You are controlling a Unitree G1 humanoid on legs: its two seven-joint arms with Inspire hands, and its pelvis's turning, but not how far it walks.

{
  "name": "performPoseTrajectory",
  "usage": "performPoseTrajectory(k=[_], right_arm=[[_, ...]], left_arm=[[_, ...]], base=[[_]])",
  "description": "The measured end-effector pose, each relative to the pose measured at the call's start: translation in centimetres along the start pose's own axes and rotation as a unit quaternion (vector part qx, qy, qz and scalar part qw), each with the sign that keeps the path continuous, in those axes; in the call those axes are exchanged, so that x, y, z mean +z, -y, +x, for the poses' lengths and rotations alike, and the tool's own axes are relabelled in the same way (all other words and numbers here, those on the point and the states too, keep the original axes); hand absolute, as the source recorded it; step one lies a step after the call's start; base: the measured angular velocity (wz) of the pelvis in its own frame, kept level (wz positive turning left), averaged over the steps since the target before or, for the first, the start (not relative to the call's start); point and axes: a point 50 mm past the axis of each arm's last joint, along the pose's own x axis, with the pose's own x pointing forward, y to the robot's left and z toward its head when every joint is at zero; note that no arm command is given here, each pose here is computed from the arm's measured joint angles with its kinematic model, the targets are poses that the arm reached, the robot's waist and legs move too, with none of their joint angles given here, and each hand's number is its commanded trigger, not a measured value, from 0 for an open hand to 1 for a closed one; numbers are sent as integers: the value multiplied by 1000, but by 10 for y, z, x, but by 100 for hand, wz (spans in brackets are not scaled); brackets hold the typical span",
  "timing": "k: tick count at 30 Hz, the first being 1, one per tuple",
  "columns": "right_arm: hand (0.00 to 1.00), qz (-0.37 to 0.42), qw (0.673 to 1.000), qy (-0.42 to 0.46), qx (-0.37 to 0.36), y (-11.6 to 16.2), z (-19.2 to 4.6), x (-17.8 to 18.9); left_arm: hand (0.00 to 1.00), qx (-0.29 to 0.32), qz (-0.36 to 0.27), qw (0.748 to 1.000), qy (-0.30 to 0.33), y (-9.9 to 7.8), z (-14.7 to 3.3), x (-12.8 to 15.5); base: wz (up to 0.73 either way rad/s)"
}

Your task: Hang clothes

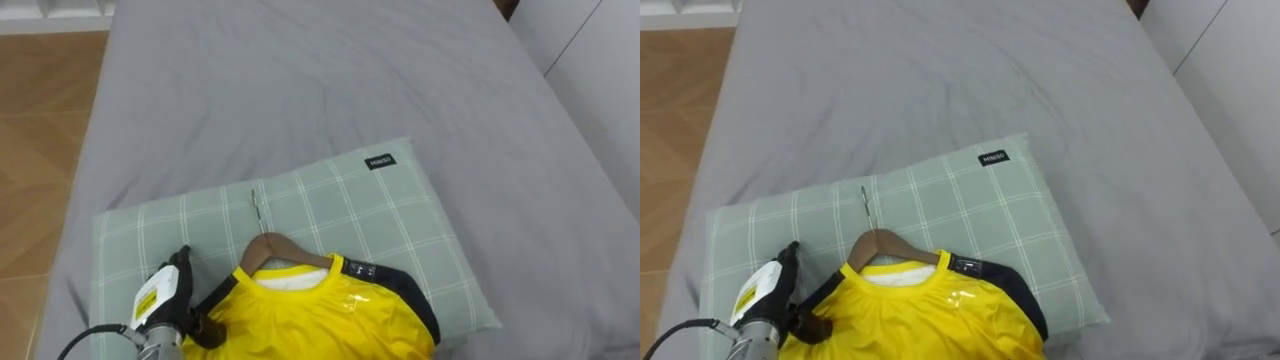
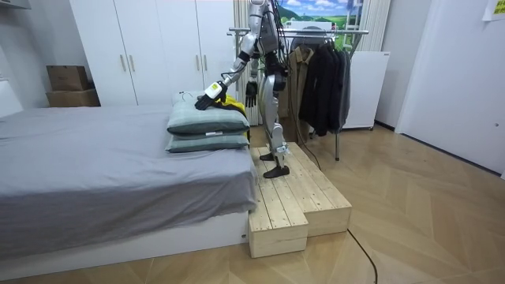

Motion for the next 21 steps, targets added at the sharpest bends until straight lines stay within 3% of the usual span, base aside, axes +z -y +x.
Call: performPoseTrajectory(k=[9, 21], right_arm=[[0, -4, 1000, 2, 4, 0, 0, 1], [0, -1, 1000, 1, 23, -4, 0, 1]], left_arm=[[0, -9, 26, 999, 19, 7, -3, 3], [0, -20, 160, 979, 127, 30, -13, 28]], base=[[3], [3]])
